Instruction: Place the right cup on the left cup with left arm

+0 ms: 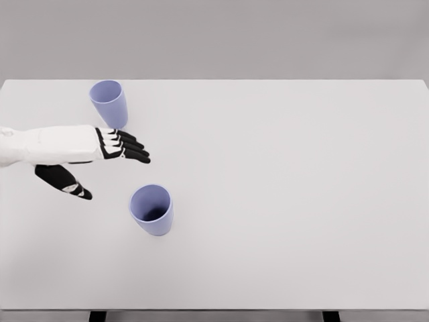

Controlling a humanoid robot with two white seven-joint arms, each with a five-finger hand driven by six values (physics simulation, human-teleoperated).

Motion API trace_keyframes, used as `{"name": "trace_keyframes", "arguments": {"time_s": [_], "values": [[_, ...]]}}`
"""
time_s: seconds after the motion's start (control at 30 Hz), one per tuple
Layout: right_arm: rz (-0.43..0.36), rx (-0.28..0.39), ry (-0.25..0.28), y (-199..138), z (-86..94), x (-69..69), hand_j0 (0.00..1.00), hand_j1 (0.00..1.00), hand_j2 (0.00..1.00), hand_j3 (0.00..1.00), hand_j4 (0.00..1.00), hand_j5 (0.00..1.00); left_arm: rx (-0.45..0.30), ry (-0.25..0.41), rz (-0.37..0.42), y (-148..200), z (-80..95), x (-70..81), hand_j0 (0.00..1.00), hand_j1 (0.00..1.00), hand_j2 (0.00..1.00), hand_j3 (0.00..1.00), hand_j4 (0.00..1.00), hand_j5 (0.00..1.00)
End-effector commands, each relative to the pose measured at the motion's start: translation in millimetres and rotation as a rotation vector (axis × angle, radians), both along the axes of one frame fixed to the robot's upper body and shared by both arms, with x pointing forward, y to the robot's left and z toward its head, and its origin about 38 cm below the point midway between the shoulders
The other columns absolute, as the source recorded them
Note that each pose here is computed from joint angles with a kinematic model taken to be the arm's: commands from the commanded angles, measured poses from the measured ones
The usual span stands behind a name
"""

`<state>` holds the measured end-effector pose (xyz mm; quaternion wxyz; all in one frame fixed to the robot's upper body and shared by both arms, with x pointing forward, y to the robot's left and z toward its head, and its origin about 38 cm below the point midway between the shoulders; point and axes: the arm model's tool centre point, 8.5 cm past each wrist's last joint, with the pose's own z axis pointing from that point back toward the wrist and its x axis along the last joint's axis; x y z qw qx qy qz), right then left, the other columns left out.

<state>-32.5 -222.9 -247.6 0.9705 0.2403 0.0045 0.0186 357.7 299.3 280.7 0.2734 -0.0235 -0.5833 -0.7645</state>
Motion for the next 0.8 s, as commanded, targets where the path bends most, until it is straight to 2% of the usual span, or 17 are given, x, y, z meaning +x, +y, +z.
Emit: {"name": "trace_keyframes", "arguments": {"time_s": [0.0, 0.17, 0.27, 0.4, 0.47, 0.67, 0.7, 0.77], "values": [[0.005, 0.001, 0.002, 0, 0.2, -0.9, 1.00, 1.00, 1.00, 1.00, 1.00, 1.00, -0.008, 0.019, -0.001, -1, -3.1, -1.0, 1.00, 1.00, 1.00, 1.00, 1.00, 1.00], [0.002, 0.001, 0.002, 0, 0.1, -1.7, 1.00, 1.00, 1.00, 1.00, 1.00, 1.00, -0.027, 0.010, -0.026, -13, -6.0, 1.7, 1.00, 1.00, 1.00, 1.00, 1.00, 1.00], [-0.001, 0.001, 0.005, 0, 0.2, -2.6, 1.00, 1.00, 1.00, 1.00, 1.00, 1.00, 0.007, -0.011, -0.048, -23, -15.6, 2.6, 1.00, 1.00, 1.00, 1.00, 1.00, 1.00], [-0.001, 0.001, 0.005, 0, 0.2, -2.6, 1.00, 1.00, 1.00, 1.00, 1.00, 1.00, 0.014, 0.002, -0.049, -22, -20.6, 1.0, 1.00, 1.00, 1.00, 1.00, 1.00, 1.00], [0.001, 0.001, 0.003, 0, 0.2, -2.2, 1.00, 1.00, 1.00, 1.00, 1.00, 1.00, 0.027, 0.030, -0.063, -26, -32.0, -2.6, 1.00, 1.00, 1.00, 1.00, 1.00, 1.00], [-0.001, 0.001, 0.005, 0, 0.2, -2.6, 1.00, 1.00, 1.00, 1.00, 1.00, 1.00, -0.035, 0.039, -0.121, -55, -40.0, -1.4, 1.00, 1.00, 1.00, 1.00, 1.00, 1.00], [-0.001, 0.001, 0.003, 0, 0.2, -2.1, 1.00, 1.00, 1.00, 1.00, 1.00, 1.00, -0.031, 0.056, -0.128, -57, -45.5, -3.5, 1.00, 1.00, 1.00, 1.00, 1.00, 1.00], [-0.001, 0.001, 0.005, 0, 0.2, -2.6, 1.00, 1.00, 1.00, 1.00, 1.00, 1.00, -0.028, 0.056, -0.126, -56, -45.1, -3.5, 1.00, 1.00, 1.00, 1.00, 1.00, 1.00]]}}
